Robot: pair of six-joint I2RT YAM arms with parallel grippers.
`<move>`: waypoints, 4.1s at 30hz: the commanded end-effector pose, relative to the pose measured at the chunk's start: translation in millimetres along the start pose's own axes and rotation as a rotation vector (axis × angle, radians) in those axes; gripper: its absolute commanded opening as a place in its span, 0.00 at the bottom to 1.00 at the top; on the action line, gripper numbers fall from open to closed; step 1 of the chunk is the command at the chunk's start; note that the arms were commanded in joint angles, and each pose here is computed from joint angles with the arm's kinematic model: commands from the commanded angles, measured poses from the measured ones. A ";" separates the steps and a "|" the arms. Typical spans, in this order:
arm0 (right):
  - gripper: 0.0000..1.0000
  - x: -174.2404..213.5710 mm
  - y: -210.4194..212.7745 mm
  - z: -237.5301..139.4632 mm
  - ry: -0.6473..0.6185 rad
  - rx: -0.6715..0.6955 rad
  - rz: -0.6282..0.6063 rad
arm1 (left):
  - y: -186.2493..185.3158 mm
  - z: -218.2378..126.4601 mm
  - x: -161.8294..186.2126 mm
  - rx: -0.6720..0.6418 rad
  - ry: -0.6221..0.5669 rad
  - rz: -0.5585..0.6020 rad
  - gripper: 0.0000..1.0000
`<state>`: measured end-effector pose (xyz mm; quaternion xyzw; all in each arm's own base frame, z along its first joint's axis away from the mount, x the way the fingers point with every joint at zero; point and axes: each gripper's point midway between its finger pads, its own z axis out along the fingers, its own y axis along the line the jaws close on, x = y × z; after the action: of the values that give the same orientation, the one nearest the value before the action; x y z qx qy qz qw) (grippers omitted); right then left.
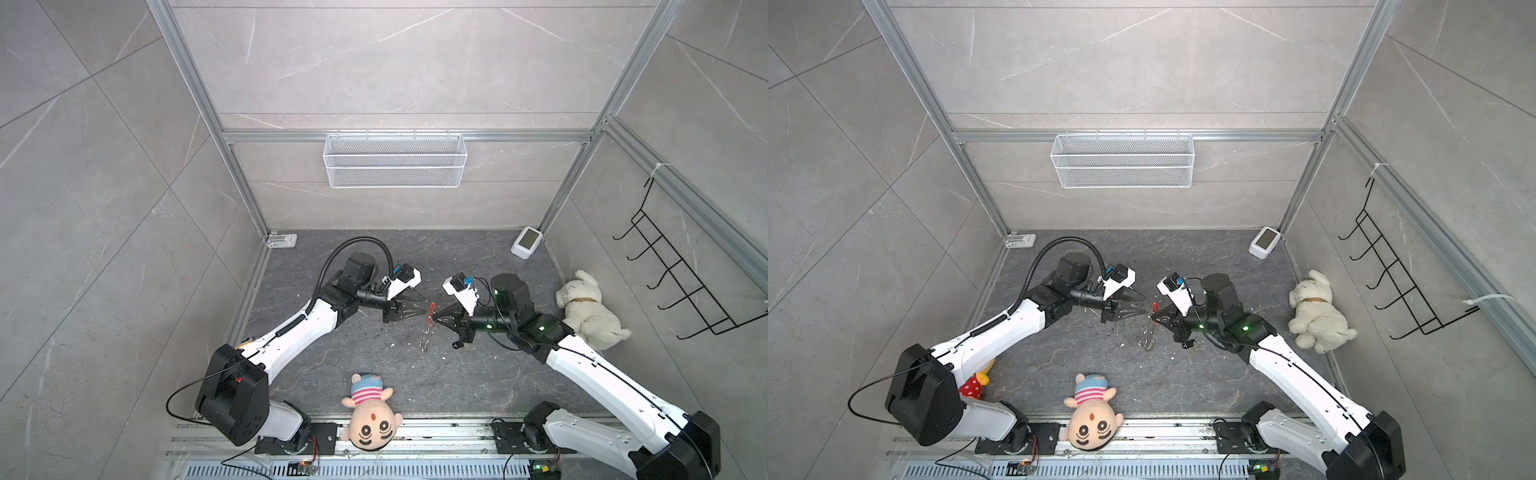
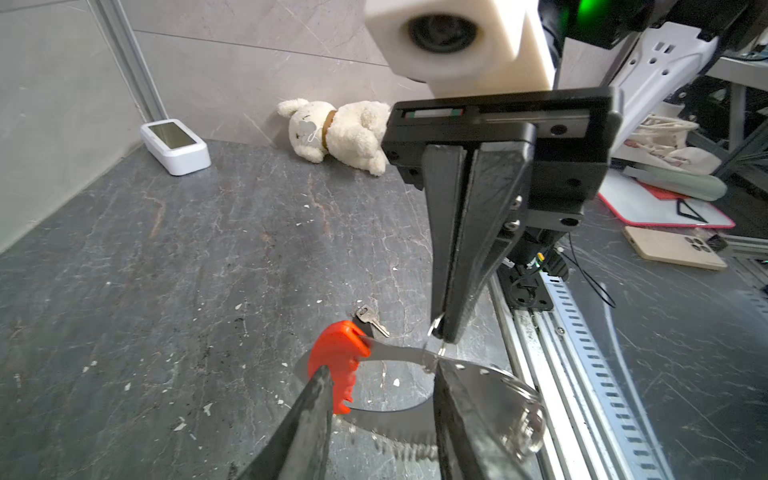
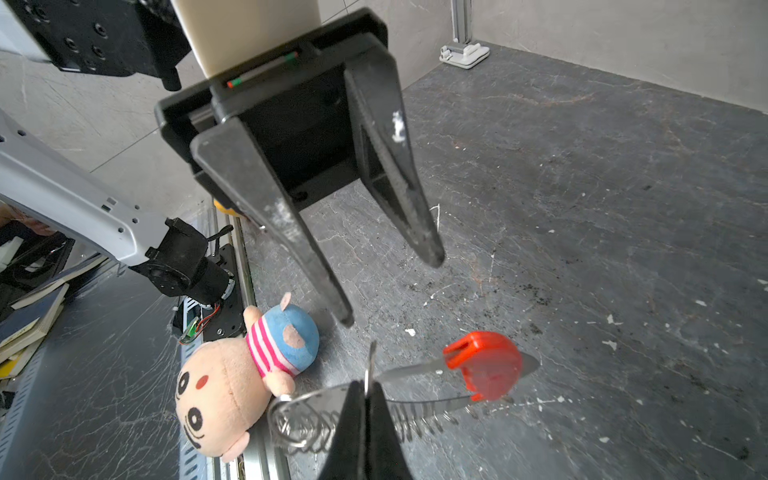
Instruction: Put the keys on the keyring
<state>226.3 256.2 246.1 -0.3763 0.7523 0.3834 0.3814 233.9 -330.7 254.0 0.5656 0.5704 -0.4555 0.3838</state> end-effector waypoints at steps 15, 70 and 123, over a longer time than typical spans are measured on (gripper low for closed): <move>0.00 -34.2 14.8 4.7 -0.071 -0.045 -0.075 | -15.0 5.5 -13.1 0.175 -0.036 -0.052 0.20; 0.30 202.8 -122.2 -20.5 0.414 0.864 0.647 | 27.6 -14.6 16.9 -0.327 -0.106 -0.241 0.00; 0.00 23.9 -48.1 -40.6 0.006 0.367 0.191 | -19.6 -19.9 -10.1 -0.178 -0.154 0.215 0.00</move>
<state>266.4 168.2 205.6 -0.1429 0.8719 0.2122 0.4176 233.9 -310.3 225.9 0.4926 0.6193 -0.4079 0.4556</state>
